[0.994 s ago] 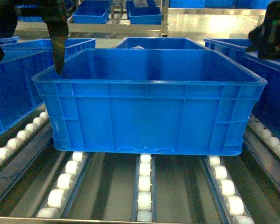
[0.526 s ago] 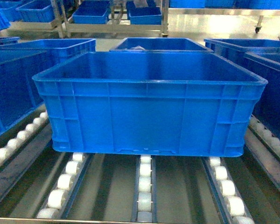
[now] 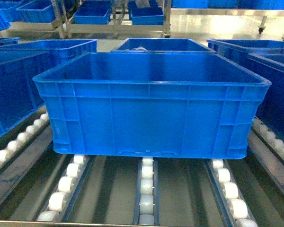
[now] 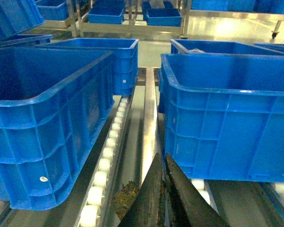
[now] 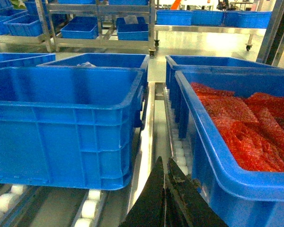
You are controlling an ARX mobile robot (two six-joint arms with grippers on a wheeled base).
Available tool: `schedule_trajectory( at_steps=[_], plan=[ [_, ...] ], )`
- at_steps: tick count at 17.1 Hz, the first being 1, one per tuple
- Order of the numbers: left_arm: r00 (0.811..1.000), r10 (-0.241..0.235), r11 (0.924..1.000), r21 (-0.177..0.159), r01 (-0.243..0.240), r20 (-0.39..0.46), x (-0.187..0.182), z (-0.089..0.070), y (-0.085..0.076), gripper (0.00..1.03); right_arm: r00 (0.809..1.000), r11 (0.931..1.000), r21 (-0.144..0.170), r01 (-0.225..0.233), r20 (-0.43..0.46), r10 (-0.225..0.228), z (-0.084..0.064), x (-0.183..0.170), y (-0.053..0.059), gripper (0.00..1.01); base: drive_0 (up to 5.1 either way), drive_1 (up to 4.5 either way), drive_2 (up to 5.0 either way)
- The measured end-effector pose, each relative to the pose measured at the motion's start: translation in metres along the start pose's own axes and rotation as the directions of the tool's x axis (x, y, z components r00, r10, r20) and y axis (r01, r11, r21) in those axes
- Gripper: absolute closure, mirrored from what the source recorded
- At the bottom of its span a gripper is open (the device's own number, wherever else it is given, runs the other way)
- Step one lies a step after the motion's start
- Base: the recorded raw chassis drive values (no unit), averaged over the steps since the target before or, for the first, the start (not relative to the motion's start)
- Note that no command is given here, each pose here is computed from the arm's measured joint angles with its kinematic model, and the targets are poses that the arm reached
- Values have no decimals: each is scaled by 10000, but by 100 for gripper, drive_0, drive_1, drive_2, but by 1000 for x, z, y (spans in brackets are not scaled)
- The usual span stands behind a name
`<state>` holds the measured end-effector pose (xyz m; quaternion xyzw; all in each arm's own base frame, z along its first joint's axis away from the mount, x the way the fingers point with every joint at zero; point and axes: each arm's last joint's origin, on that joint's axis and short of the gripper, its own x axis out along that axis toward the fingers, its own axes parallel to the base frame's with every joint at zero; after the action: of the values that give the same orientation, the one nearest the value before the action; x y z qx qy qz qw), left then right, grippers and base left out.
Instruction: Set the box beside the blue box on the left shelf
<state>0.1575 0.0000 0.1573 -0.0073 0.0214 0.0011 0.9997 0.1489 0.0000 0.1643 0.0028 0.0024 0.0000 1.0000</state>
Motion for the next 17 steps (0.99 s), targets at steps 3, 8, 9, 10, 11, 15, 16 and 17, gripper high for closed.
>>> schedule_trajectory(
  at_steps=[3, 8, 9, 10, 11, 15, 16, 17],
  plan=[
    [9996, -4, 10000, -1, 4, 286, -13, 5, 0, 102, 10000, 10000, 0, -4, 23, 4, 2, -11, 0, 100, 0, 0, 0],
    [9991, -6, 10000, -1, 6, 435, -20, 9, 0, 102, 9999, 10000, 0, -1, 114, 1, 4, -18, 0, 100, 0, 0, 0],
    [9991, -6, 10000, 3, 6, 435, -21, 9, 0, 102, 9999, 10000, 0, -1, 107, 1, 4, -18, 0, 100, 0, 0, 0],
    [9990, -7, 10000, 3, 6, 450, -21, 10, 0, 102, 9999, 10000, -4, -1, 107, 1, 5, -19, 0, 100, 0, 0, 0],
    [9989, -7, 10000, 3, 7, 473, -23, 10, 0, 102, 9999, 10000, 0, -1, 118, 1, 5, -20, 0, 100, 0, 0, 0],
    [9984, -8, 10000, -1, 8, 560, -37, 13, 0, 102, 9998, 10000, -4, -1, 187, 1, 7, -32, 0, 100, 0, 0, 0],
    [9983, -9, 10000, -1, 9, 587, -39, 13, 0, 102, 9998, 10000, -4, -5, 183, 5, 7, -34, 0, 100, 0, 0, 0],
    [9983, -9, 10000, -1, 9, 591, -41, 13, 0, 102, 9998, 10000, 0, -1, 206, 1, 7, -35, 0, 100, 0, 0, 0]
  ],
)
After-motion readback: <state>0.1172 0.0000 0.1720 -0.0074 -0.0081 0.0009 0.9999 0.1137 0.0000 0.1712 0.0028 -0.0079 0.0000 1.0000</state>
